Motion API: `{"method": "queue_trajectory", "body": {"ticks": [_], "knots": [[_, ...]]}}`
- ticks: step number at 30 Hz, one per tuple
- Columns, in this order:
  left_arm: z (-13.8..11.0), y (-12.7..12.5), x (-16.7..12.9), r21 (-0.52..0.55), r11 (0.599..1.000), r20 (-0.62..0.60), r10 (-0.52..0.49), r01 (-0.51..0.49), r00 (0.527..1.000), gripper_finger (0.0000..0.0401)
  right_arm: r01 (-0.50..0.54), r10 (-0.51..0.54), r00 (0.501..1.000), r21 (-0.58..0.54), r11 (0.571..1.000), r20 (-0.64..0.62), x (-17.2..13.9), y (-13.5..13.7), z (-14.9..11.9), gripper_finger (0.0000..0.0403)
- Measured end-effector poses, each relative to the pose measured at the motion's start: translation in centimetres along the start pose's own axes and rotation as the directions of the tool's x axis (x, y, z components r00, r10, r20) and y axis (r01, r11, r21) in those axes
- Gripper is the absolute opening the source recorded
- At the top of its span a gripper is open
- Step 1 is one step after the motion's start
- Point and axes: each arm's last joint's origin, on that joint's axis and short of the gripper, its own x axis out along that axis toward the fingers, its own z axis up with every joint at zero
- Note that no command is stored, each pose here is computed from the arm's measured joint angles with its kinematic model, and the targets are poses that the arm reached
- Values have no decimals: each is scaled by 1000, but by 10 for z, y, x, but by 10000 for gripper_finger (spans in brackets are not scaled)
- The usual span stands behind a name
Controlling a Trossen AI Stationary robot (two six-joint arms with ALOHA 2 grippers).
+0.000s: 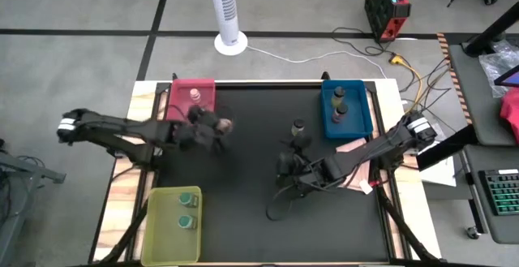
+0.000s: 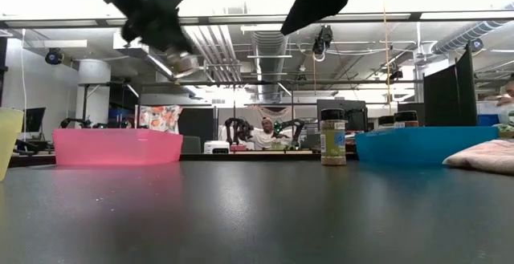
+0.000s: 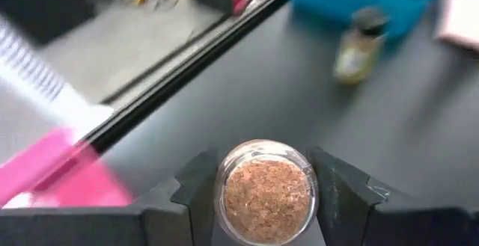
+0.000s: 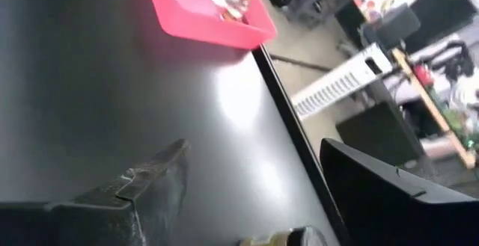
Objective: Sort spices by type
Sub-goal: Put the brown seasoning into the pink bin
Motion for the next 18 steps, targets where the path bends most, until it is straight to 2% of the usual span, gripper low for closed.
{"method": "queue_trajectory", "body": {"ticks": [3, 8, 12, 15, 18], "knots": [[1, 30, -3, -38, 998, -83, 50, -54, 995, 154, -1, 1, 1000, 12, 1000, -16, 3, -3, -2, 276], [1, 69, -1, -93, 993, -212, 51, -72, 976, 154, -40, 42, 998, 32, 999, -46, 13, -9, -3, 263], [0, 94, 2, -139, 980, -284, 100, -144, 954, 154, -51, 53, 995, 25, 998, -82, 24, -14, -8, 253], [-2, 108, 7, -194, 969, -338, 83, -156, 938, 154, -75, 78, 991, 33, 997, -107, 33, -18, -10, 246], [-5, 122, 17, -197, 966, -409, 72, -165, 910, 154, -90, 94, 987, 40, 995, -128, 39, -21, -13, 240]]}}
